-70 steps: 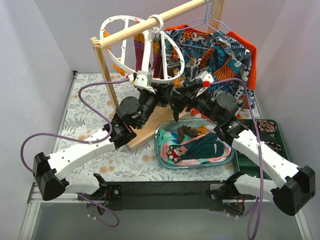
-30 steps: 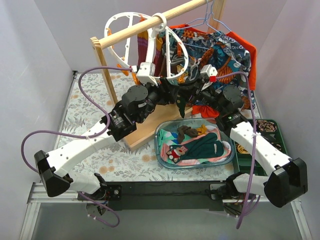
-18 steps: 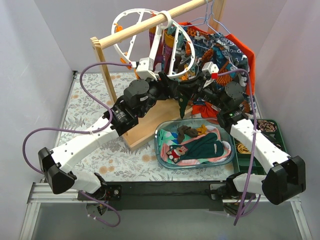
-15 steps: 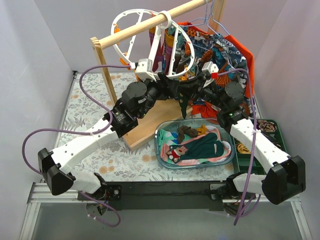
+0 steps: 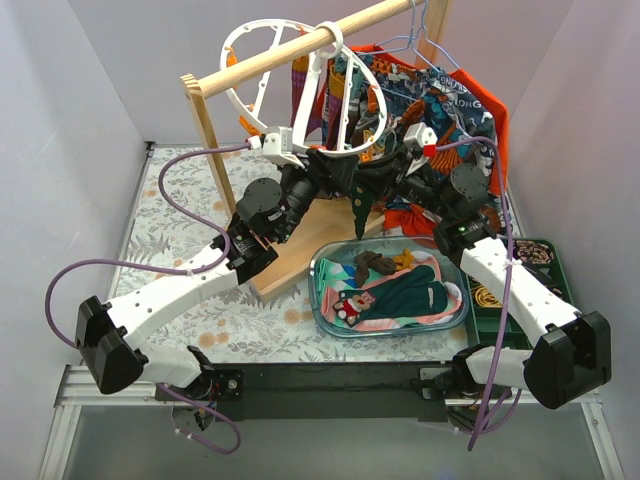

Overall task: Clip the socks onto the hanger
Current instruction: Open the clamp at the hanger.

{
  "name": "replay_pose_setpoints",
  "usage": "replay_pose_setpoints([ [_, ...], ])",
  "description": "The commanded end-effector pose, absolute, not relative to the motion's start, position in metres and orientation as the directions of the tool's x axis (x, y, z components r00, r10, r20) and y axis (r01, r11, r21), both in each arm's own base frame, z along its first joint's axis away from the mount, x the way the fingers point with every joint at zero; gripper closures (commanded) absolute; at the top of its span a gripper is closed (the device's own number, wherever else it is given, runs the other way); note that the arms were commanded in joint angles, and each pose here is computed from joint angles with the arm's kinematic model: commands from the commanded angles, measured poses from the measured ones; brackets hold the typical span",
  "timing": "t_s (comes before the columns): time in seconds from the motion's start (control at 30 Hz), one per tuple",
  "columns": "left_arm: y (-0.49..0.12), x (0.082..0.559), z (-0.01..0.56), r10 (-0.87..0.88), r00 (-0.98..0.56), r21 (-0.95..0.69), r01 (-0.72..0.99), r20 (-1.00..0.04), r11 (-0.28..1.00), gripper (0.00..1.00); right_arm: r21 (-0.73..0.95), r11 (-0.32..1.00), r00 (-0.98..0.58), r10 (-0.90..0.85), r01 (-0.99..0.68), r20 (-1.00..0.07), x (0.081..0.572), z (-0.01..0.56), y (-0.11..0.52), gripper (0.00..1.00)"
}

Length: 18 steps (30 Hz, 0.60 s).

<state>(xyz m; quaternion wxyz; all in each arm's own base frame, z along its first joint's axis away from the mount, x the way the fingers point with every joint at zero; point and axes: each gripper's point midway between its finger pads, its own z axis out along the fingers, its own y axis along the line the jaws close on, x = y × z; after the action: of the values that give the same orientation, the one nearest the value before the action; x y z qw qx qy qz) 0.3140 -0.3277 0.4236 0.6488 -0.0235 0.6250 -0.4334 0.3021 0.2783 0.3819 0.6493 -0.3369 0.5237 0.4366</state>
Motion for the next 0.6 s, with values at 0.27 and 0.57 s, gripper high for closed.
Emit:
replay_pose_setpoints([
  [0.27, -0.322, 0.326, 0.419, -0.620, -0.127, -0.593, 0.486, -0.774, 0.642, 0.50, -0.007, 0.346, 0.091, 0.225, -0.938, -0.970, 0.289, 0.395, 0.280, 0.99],
  [0.57, -0.330, 0.327, 0.417, -0.593, -0.128, -0.568, 0.503, -0.795, 0.652, 0.58, -0.004, 0.343, 0.085, 0.223, -0.939, -0.971, 0.289, 0.394, 0.281, 0.99],
])
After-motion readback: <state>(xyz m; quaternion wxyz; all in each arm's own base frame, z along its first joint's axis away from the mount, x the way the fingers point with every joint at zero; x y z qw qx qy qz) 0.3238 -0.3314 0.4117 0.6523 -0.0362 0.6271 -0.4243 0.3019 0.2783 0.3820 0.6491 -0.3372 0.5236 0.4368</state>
